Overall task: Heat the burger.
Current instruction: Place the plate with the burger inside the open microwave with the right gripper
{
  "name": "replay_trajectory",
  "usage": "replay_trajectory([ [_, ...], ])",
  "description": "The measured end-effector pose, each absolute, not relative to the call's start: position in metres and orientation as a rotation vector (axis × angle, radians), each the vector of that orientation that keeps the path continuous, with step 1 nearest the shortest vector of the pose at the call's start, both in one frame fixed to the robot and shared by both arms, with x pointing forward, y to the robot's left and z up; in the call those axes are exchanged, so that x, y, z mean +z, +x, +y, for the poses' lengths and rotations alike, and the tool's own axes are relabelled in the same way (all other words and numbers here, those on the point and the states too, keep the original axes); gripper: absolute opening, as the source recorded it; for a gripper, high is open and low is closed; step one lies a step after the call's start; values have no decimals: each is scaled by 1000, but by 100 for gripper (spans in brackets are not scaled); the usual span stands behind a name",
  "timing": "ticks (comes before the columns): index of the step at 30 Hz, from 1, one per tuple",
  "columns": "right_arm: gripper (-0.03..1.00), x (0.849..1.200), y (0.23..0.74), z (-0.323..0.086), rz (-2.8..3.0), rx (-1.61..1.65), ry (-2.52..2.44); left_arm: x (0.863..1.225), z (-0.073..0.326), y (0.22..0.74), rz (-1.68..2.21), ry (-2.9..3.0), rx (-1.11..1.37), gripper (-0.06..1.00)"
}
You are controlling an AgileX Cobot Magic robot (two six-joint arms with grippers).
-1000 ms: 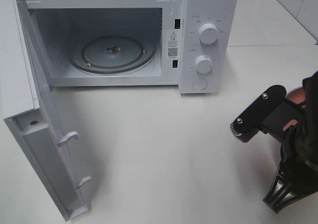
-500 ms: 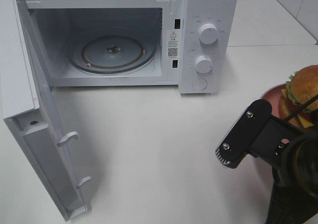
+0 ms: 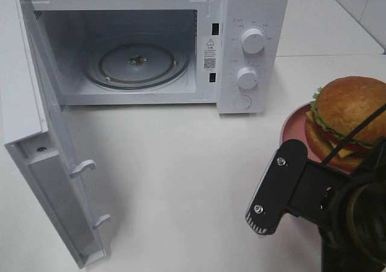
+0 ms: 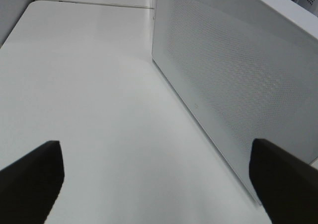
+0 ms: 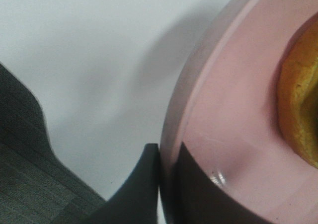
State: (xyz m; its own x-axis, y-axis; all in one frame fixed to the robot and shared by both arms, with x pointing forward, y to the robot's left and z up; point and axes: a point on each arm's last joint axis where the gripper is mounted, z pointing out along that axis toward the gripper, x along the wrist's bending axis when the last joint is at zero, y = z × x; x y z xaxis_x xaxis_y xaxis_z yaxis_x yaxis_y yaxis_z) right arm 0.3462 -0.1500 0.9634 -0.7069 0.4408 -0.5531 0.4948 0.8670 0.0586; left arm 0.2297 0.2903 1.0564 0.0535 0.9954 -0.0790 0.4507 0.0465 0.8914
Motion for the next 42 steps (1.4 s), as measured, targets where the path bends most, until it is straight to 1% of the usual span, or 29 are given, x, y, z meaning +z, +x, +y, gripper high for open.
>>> replay_trajectory([
  [18, 1, 963, 349, -138, 2549, -54, 282, 1056, 290, 230, 1514, 1522, 850, 93],
  [29, 2, 963, 350, -137, 2534, -42, 245, 1056, 290, 230, 1514, 1522, 850, 93],
  [42, 2, 965, 354, -129, 2507, 18, 45, 1056, 290, 230, 1514, 1522, 850, 93],
])
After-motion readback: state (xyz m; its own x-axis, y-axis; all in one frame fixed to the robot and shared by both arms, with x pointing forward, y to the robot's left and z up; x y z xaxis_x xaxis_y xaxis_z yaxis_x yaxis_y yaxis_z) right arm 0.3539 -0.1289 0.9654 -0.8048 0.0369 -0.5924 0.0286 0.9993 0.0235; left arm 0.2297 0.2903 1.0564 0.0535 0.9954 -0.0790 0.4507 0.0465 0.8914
